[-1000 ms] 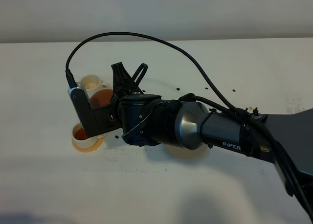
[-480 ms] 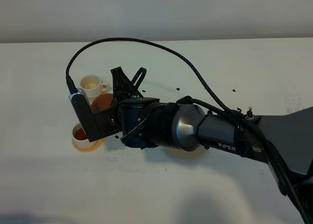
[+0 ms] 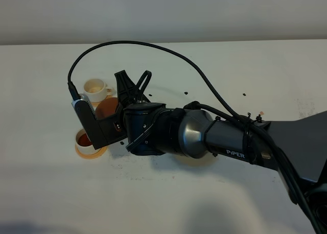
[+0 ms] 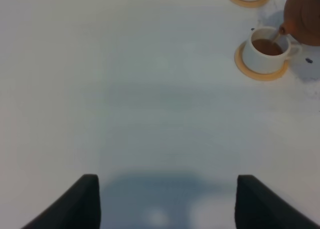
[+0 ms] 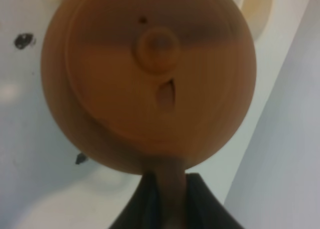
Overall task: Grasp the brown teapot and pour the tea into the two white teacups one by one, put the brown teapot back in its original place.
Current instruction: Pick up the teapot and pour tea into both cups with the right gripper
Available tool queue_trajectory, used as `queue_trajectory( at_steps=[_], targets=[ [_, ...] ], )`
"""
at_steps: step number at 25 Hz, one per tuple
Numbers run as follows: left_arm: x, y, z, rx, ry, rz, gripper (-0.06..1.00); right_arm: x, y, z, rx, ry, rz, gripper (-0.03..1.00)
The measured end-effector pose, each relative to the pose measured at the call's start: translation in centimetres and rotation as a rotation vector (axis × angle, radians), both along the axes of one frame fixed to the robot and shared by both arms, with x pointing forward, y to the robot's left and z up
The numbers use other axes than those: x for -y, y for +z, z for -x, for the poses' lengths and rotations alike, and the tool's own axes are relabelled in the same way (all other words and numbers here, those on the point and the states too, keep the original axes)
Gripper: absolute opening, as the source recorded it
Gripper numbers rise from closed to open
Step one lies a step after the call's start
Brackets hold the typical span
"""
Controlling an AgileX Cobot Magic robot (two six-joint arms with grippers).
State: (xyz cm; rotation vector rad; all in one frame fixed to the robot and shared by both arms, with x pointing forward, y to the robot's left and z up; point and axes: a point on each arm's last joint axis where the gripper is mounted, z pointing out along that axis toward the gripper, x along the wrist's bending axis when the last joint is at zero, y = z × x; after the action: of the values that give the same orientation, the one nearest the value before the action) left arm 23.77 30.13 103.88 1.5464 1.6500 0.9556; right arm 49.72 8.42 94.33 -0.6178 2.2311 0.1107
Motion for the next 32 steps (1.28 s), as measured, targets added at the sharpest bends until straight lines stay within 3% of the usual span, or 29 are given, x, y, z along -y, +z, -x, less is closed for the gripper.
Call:
queue_trajectory(
  at_steps=[32],
  targets=[
    [0.0,0.0,0.0,0.0,0.0,0.0,0.55,0.13,0.15,-0.2,0.037,0.012,0.032,0.1]
  ],
)
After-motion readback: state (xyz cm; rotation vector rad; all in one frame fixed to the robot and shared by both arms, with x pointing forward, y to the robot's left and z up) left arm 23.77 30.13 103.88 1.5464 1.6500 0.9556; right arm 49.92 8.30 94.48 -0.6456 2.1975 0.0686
